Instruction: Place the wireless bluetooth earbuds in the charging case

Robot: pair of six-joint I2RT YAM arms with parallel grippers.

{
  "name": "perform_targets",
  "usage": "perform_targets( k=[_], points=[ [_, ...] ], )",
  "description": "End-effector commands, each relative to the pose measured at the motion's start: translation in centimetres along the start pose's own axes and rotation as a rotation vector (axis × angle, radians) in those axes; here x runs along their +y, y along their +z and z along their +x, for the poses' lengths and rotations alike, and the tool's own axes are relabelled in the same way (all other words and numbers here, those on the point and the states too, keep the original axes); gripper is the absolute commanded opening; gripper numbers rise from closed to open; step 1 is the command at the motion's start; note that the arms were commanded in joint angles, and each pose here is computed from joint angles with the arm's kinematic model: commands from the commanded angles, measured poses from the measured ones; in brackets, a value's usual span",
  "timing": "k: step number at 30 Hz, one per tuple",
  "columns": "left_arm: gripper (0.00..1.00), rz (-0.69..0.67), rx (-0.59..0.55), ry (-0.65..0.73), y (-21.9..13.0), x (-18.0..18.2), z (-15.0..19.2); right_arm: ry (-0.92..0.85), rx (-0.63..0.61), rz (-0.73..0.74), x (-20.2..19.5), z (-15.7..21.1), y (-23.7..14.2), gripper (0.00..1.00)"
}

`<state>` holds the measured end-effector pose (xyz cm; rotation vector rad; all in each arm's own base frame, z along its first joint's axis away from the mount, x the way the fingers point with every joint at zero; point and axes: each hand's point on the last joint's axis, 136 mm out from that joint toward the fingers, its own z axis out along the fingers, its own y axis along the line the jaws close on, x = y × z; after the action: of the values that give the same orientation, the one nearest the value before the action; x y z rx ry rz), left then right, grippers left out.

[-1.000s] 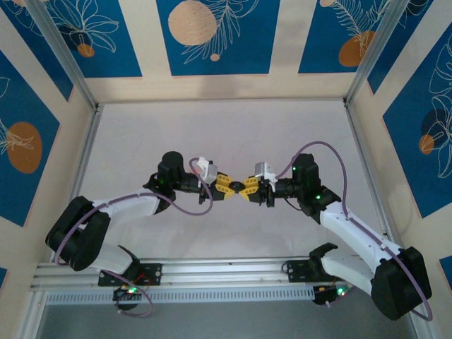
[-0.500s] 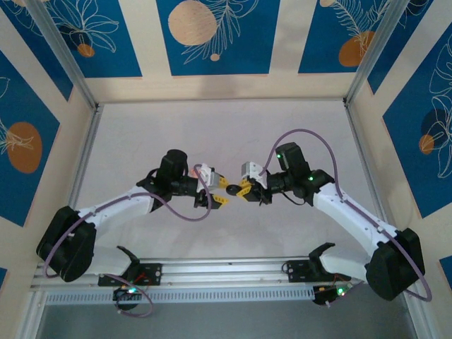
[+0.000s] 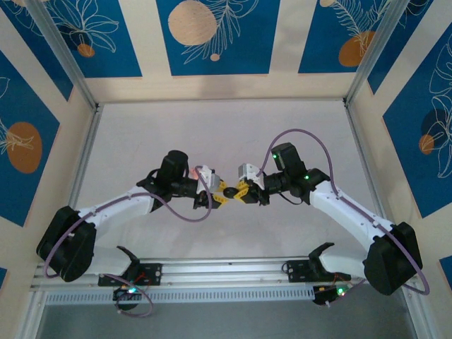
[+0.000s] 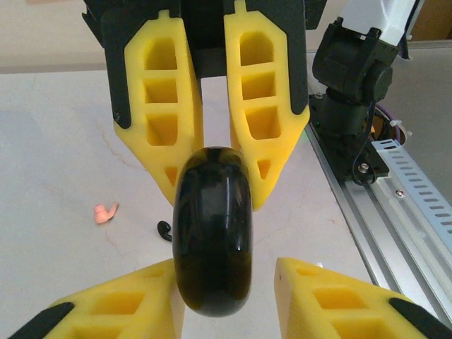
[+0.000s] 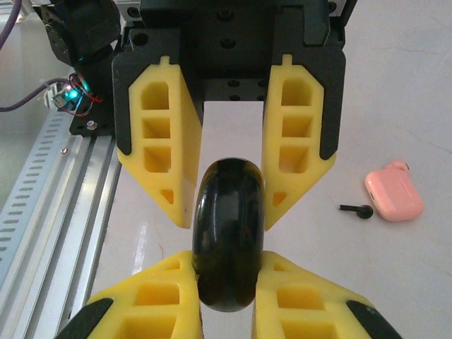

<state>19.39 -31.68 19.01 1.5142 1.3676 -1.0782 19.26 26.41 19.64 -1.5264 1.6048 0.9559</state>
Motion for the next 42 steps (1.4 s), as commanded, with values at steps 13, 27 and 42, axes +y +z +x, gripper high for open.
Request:
perform_targets(
  k=[13, 27, 42],
  points=[
    [0.31, 0.004, -0.045, 0.035, 0.1, 0.0, -1.5, 0.002, -0.036, -0.039, 0.4, -0.9, 0.3, 0.14],
    [0.20, 0.004, -0.036, 0.034, 0.0, -0.1, -1.3, 0.011, -0.066, 0.031, -0.8, -1.5, 0.1, 0.42],
    [0.19, 0.003, -0.025, 0.028, 0.0, -0.2, -0.9, 0.027, -0.103, 0.176, -3.5, -2.0, -2.2, 0.43]
  ],
)
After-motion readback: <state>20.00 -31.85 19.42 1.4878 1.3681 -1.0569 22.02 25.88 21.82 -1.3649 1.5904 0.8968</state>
